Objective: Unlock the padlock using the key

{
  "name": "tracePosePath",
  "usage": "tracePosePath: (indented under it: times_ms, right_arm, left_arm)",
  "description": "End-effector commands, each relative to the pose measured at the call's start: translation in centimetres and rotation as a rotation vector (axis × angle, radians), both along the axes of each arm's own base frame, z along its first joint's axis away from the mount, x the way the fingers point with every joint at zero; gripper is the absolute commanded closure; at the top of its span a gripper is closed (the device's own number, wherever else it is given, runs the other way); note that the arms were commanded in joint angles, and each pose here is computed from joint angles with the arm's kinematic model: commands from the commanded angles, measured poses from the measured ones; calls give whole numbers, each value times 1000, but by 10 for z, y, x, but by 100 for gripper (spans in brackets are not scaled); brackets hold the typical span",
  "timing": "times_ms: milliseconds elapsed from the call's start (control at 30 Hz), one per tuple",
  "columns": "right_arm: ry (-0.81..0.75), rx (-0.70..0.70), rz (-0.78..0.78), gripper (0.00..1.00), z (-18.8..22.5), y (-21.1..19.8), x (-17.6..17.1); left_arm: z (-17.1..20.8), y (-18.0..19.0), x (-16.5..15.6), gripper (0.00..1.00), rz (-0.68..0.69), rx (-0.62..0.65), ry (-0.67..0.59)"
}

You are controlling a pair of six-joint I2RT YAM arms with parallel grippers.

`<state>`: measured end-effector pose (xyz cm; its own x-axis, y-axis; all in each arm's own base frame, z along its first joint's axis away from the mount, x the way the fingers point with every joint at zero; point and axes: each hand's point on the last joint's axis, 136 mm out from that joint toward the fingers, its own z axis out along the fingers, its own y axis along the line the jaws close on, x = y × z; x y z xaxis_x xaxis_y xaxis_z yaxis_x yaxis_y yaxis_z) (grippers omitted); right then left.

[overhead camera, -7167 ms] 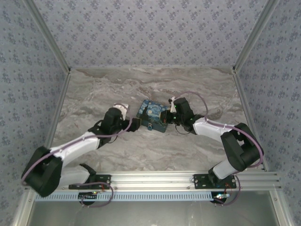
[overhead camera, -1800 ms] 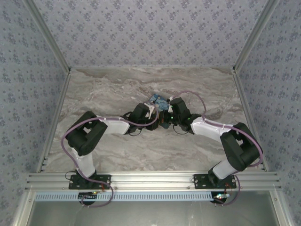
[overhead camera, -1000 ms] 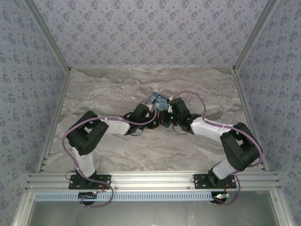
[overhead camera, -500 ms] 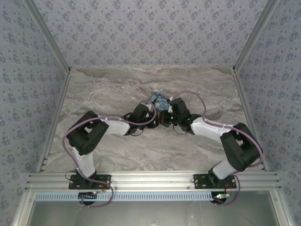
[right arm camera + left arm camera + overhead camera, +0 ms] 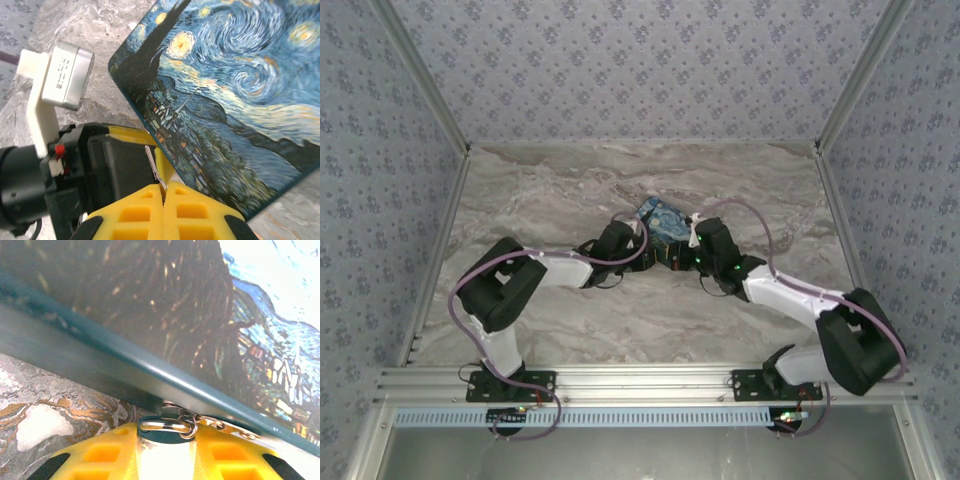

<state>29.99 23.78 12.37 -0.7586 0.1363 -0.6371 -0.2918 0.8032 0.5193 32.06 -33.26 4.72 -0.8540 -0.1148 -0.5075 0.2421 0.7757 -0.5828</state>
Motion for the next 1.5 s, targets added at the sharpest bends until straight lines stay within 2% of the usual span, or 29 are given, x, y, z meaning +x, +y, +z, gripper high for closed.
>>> tracePosePath:
  times_ms: [0, 367, 900, 1467]
  right_arm:
    - [-70, -63, 24, 99, -2, -13, -12]
    - [-181, -174, 130, 99, -25, -20, -50]
    - [-316, -260, 210, 99, -49, -5, -38]
    - [-404, -390, 184, 99, -64, -3, -23]
  left_arm:
    - [26, -1, 1, 75, 20, -63, -11]
    - [42, -7, -3, 75, 48, -132, 61]
    - [59, -18, -5, 76, 60, -249, 147]
    - [69, -20, -7, 77, 86, -321, 220]
